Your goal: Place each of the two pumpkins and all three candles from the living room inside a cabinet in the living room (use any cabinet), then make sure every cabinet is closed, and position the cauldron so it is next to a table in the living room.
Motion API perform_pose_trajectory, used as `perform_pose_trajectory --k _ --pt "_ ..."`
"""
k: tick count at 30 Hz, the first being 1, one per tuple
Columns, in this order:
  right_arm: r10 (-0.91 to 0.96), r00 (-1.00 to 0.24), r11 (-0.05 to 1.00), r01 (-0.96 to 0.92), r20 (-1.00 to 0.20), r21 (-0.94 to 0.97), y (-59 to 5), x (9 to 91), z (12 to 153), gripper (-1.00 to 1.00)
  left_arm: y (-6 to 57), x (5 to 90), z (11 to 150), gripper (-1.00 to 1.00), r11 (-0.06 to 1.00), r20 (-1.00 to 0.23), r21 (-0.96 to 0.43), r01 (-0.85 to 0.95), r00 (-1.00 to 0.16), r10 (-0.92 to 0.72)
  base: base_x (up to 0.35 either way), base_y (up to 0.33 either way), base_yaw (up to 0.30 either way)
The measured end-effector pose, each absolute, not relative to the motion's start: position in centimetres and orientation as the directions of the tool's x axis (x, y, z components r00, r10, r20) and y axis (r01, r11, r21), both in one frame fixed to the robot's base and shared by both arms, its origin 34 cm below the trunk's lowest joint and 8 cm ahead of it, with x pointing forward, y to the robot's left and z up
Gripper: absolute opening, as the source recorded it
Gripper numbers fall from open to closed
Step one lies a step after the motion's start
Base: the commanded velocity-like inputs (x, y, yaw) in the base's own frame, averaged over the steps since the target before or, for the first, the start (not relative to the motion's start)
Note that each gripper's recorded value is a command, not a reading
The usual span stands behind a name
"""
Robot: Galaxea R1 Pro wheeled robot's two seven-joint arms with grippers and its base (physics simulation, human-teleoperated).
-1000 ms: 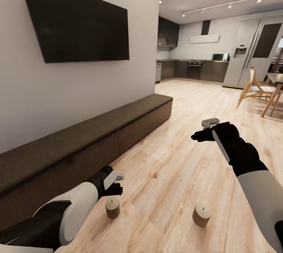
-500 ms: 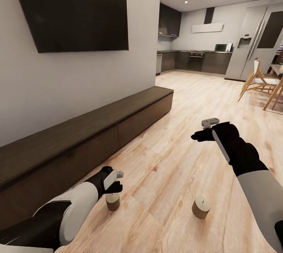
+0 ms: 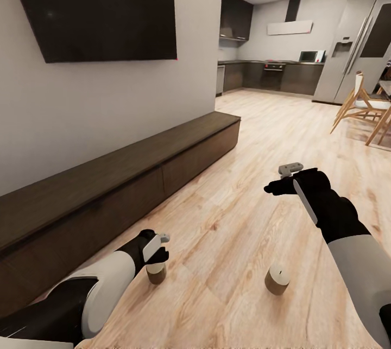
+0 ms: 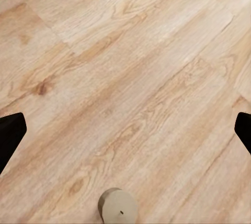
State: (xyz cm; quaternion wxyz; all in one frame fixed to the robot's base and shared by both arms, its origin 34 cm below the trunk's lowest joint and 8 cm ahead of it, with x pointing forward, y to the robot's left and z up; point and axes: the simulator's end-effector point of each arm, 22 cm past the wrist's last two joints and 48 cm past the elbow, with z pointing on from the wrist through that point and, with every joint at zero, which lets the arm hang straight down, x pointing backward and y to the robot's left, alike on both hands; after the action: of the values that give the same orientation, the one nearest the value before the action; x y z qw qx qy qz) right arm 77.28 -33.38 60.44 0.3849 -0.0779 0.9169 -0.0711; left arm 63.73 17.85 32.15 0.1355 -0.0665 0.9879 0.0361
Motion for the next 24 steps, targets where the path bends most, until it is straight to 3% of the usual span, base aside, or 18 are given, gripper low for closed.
perform_pose_trajectory --k 24 --pt "-0.198 -0.757 0.977 -0.099 -0.622 -0.19 -34.1 77.9 53.5 1.0 18.5 62.0 26.6 1.0 0.987 -0.186 0.067 -0.149 -0.973 -0.134 0.0 0.0 0.0"
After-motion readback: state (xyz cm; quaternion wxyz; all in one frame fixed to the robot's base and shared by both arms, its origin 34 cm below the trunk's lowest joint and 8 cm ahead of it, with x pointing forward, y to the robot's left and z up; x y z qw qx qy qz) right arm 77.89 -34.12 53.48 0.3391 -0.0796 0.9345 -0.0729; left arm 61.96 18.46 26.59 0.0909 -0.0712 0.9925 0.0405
